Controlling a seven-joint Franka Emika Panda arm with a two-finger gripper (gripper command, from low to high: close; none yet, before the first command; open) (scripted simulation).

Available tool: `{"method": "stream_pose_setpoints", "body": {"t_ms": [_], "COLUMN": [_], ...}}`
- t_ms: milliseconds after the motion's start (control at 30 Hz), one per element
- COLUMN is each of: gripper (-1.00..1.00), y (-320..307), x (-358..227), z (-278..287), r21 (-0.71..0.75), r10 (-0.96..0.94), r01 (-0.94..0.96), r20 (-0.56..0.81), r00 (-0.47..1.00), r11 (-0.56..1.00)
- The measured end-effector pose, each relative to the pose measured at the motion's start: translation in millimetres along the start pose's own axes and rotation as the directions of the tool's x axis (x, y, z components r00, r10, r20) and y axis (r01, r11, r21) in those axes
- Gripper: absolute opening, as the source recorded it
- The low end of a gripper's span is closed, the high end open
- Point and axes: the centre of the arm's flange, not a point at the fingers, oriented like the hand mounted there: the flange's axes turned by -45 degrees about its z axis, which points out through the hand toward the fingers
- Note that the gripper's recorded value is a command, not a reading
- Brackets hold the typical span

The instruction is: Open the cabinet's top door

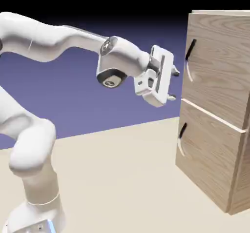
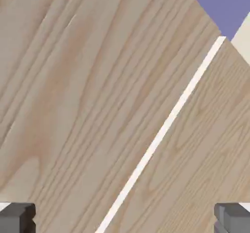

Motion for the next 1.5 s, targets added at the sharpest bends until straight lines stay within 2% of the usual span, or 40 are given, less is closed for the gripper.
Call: {"method": "stream_pose_setpoints", "body": {"t_ms": [167, 367, 767, 1067, 1400, 1500], "gripper": [0.00, 0.00, 0.00, 0.00, 0.00, 0.00], "y": [-8.6, -18.2, -36.8, -50.8, -65.8, -70.6], "x": [1.9, -1.3, -23.5, -50.8, -87.8, -87.4], "z": [-5.2, -8.0, 0.3, 18.9, 50.7, 60.1], "r21": [0.061, 0.136, 0.224, 0.187, 0.036, 0.031], "r10": [0.241, 0.505, 0.864, 0.934, 0.799, 0.792], "r01": [-0.240, -0.502, -0.876, -0.982, -0.908, -0.903], "r20": [-0.010, 0.018, 0.182, 0.347, 0.492, 0.494], "r00": [0.970, 0.863, 0.469, 0.085, -0.347, -0.359], "r11": [0.969, 0.854, 0.428, 0.020, -0.417, -0.428]}}
